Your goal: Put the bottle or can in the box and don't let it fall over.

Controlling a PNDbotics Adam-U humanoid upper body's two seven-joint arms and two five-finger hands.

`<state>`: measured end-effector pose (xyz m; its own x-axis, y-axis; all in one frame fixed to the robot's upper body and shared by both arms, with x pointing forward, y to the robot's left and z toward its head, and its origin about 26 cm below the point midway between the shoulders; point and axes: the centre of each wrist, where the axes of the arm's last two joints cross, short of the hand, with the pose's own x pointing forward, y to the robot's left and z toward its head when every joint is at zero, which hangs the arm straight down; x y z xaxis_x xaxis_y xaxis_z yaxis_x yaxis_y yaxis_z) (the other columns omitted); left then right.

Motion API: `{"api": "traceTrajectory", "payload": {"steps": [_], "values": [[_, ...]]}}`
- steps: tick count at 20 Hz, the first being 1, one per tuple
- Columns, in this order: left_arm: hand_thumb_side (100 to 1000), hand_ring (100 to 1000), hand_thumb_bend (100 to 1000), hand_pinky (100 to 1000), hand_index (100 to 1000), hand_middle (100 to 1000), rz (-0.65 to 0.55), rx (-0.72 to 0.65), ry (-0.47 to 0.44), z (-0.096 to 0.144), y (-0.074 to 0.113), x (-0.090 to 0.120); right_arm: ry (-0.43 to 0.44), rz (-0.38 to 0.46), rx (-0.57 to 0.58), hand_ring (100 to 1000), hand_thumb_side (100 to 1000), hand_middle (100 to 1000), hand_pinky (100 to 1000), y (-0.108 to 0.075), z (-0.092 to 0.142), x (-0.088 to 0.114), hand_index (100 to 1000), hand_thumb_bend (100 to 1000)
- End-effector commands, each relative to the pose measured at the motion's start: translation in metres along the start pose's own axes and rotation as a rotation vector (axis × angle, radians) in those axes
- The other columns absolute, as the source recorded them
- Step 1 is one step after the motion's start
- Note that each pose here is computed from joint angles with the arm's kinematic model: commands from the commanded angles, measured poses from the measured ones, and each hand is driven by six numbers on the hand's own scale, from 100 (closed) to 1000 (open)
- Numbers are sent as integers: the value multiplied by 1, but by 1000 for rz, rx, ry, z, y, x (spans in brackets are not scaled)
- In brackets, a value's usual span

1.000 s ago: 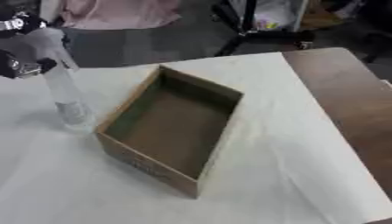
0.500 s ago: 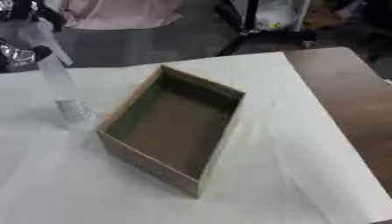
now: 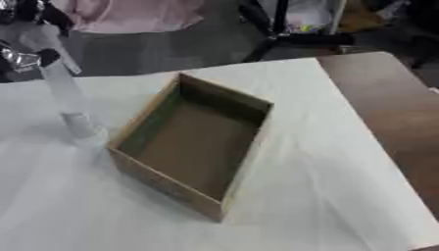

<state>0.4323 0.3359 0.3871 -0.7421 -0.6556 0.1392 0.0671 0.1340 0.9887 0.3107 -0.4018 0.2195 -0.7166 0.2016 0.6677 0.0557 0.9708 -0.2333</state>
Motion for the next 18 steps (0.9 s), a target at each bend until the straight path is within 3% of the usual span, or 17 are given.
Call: {"api": "traceTrajectory", "payload": {"steps": [1, 18], "values": [[252, 744, 243, 660, 808, 640, -181, -178, -117, 3, 13, 5, -23, 17, -3, 1000, 442, 772, 801, -7, -5, 8, 903, 100], [100, 789, 188, 677, 850, 707, -192, -232, -94, -2, 1, 0, -25, 9, -7, 1000, 451, 771, 803, -6, -5, 8, 904, 100]]}}
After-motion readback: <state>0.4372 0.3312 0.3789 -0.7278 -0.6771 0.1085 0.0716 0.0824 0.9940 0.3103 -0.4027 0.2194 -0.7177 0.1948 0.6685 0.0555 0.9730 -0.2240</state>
